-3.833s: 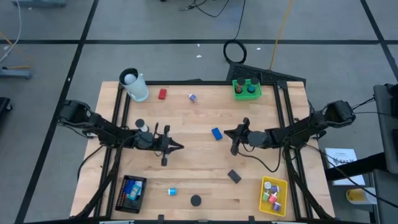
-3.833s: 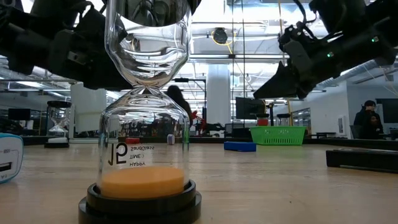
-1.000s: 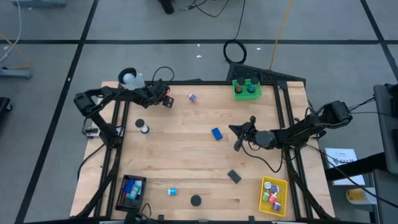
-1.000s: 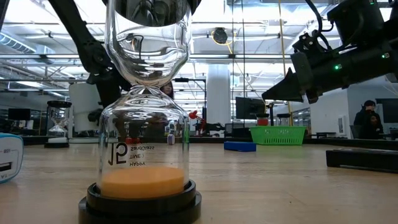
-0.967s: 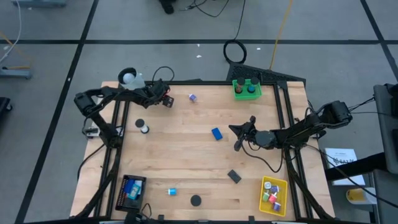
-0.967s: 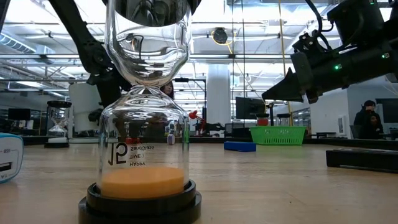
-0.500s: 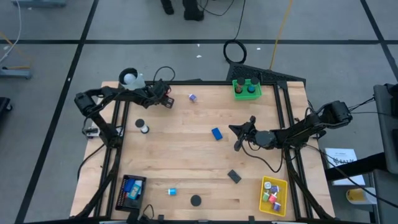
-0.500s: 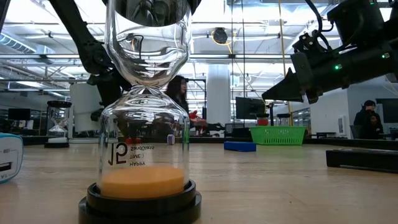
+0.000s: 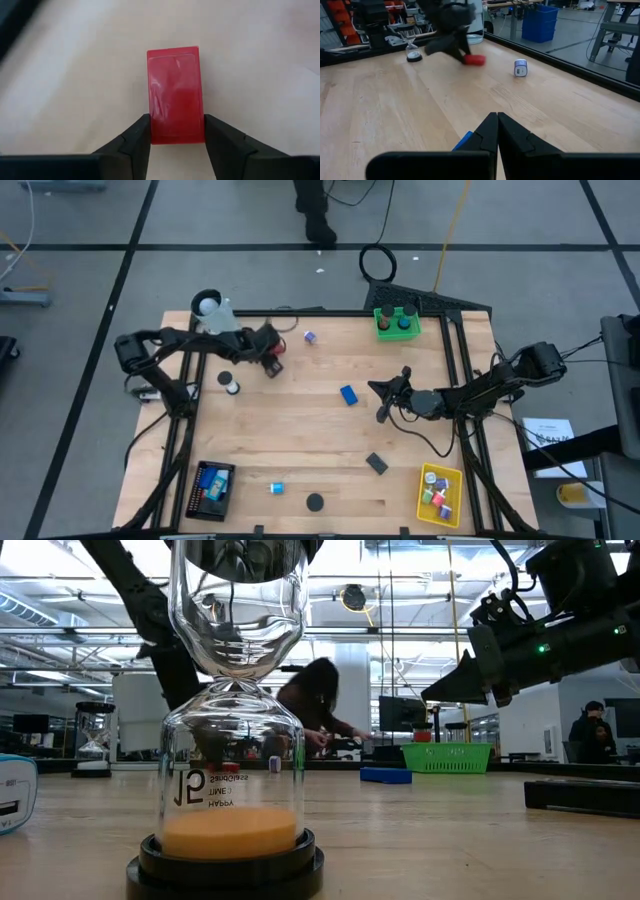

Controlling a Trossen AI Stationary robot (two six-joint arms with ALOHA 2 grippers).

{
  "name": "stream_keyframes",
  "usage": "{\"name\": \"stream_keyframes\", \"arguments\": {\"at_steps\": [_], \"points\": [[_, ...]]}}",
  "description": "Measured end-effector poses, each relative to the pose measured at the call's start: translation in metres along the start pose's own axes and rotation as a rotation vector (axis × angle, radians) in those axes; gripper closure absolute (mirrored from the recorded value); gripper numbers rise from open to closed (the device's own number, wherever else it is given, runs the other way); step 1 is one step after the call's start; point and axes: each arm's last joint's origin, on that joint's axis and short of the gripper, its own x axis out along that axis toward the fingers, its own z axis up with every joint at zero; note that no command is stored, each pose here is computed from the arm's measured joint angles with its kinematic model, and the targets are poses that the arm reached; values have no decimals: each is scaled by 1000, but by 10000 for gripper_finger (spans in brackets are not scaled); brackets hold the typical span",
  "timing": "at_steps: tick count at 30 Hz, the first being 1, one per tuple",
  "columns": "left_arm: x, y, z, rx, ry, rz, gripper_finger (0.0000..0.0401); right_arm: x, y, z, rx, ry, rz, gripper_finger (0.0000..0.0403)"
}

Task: Pick & Place Office items
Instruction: Put the red digital clock into the black bin

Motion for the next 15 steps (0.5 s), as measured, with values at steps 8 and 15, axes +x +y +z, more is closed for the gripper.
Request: {"name": "stream_keyframes", "arguments": {"at_steps": [8, 15], "points": [[-22, -46, -12, 300, 4, -122, 228, 0, 0, 0, -1, 1, 0, 403], [-25, -56, -8, 227, -60, -138, 179, 0, 0, 0, 1, 1, 0, 403]]}}
